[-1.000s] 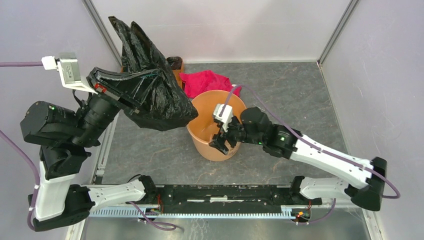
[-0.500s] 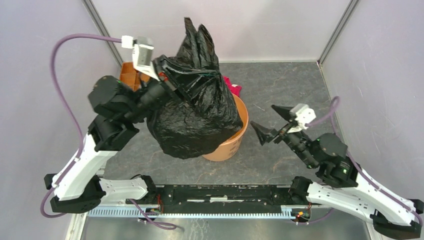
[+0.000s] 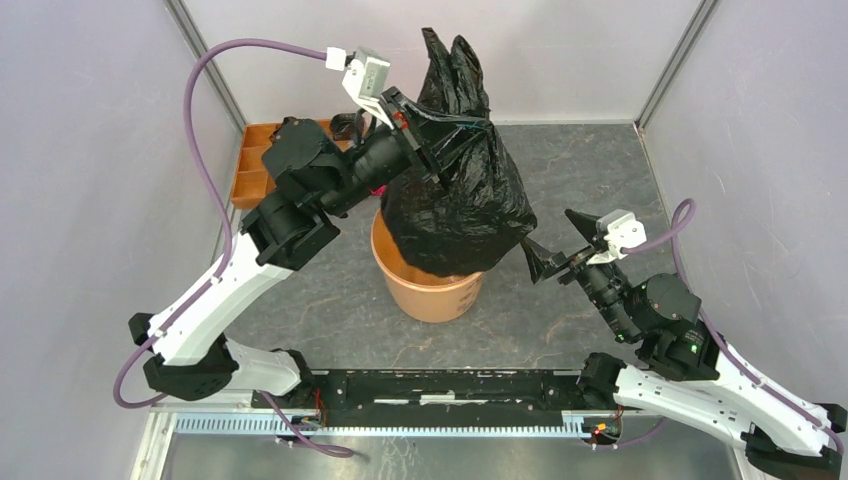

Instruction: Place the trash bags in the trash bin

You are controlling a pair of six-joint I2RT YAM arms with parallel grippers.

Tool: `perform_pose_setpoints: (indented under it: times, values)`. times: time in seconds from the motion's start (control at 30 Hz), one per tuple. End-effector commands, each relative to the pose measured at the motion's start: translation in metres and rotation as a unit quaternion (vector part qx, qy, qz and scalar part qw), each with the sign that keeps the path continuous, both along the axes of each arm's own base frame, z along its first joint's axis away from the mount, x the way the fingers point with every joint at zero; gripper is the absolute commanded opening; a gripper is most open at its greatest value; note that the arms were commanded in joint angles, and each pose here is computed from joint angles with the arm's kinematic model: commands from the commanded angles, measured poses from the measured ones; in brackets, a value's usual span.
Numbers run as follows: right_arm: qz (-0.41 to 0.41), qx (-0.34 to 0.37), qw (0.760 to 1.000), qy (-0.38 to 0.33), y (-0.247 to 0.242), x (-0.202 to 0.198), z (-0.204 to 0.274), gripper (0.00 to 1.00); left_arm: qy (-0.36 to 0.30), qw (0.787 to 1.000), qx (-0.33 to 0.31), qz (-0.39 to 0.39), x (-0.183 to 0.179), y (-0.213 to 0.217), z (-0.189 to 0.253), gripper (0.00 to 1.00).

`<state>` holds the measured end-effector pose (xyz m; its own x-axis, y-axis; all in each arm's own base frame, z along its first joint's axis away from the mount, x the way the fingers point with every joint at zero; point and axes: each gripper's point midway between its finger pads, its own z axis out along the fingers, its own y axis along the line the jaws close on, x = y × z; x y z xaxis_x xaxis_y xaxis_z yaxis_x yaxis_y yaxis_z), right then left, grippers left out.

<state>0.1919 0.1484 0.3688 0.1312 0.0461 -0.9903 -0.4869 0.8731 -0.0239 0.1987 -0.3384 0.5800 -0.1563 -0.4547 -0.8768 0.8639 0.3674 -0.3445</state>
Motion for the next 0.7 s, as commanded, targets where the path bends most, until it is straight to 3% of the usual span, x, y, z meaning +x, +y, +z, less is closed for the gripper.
perform_pose_setpoints:
  times: [0.0, 0.33, 0.47, 0.67]
  values:
    - [-0.010, 0.007, 1.000, 0.002, -0.004, 0.001, -0.001, 0.98, -0.015, 0.999, -0.040, 0.002, -0.007, 0.013, 0.028, 0.02]
    - [-0.029, 0.008, 1.000, -0.007, -0.010, 0.004, 0.002, 0.98, 0.077, 0.992, -0.003, 0.100, 0.009, 0.056, -0.055, 0.02]
    - [-0.026, -0.004, 1.000, -0.011, -0.003, 0.007, 0.003, 0.98, 0.093, 0.984, 0.004, 0.150, 0.009, 0.087, -0.060, 0.02]
    - [-0.017, -0.009, 1.000, -0.008, 0.008, 0.010, 0.001, 0.98, 0.085, 0.983, -0.012, 0.164, -0.004, 0.115, -0.044, 0.02]
